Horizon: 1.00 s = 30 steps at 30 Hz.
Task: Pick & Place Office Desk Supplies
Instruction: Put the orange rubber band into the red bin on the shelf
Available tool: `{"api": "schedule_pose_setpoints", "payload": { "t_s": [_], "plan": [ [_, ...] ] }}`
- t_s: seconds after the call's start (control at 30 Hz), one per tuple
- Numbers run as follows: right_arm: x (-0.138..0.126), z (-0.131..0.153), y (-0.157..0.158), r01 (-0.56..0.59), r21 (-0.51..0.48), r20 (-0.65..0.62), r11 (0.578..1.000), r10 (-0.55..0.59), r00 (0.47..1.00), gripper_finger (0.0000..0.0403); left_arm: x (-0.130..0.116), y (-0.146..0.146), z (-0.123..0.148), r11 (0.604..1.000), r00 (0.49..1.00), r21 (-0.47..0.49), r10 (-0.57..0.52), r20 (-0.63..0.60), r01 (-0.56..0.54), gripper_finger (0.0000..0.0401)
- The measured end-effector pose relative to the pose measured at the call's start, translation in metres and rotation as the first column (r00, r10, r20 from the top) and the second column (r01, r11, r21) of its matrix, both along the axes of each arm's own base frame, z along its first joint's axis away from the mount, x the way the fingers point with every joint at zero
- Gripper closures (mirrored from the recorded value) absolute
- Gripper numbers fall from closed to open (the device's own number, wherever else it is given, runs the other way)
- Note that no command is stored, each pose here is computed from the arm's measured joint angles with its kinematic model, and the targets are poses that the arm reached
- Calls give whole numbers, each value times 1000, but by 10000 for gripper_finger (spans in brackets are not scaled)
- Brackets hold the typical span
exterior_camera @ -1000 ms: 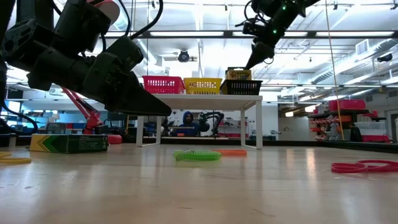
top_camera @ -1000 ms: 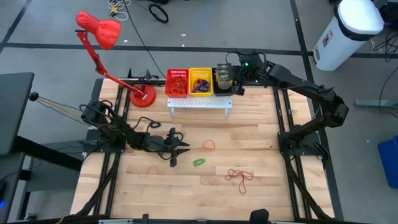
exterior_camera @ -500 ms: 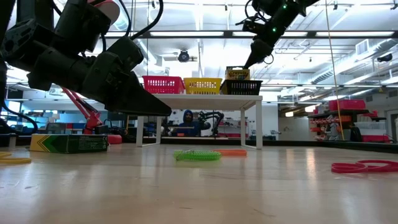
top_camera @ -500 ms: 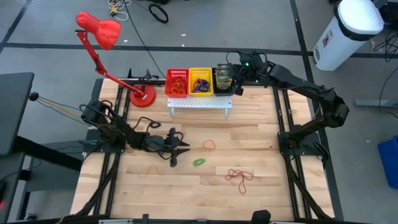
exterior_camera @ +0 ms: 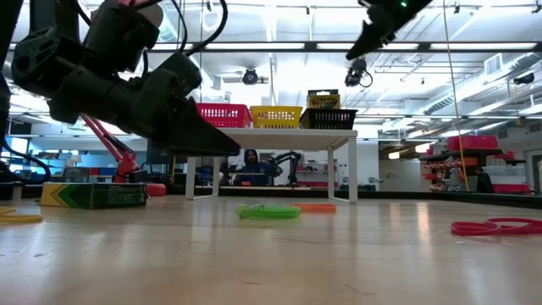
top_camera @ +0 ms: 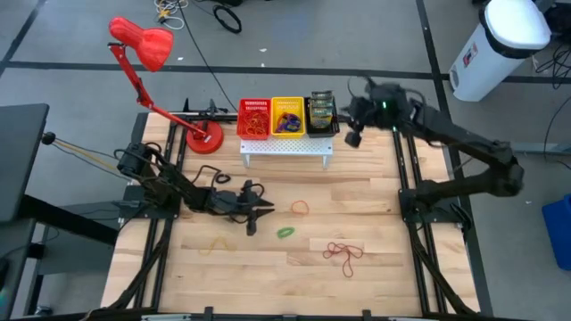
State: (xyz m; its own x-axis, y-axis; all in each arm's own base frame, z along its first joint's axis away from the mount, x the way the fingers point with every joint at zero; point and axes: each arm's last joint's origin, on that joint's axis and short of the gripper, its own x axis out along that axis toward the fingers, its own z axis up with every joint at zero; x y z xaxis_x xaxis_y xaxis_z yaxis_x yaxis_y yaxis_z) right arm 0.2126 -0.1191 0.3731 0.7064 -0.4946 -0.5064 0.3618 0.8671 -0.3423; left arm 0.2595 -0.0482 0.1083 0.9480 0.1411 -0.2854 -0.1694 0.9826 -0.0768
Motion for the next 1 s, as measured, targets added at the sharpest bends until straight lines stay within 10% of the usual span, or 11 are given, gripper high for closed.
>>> {"api": "schedule_pose_setpoints", "payload": {
  "t_s": [0.1,0.27,0.5,1.0],
  "plan": [
    [-7,-26,20,-30,35,48,999,28,998,387,5,-3,4,999,999,16,-51,13,50,338],
    [-12,-79,53,-98,96,198,991,77,977,378,18,2,8,986,986,2,-164,-31,165,392],
    [-14,-142,84,-148,39,321,988,127,938,391,48,18,14,994,975,26,-97,-200,104,364],
    [-14,-142,87,-229,54,365,972,194,911,395,116,14,-2,967,874,142,-124,-469,213,291]
  ]
}}
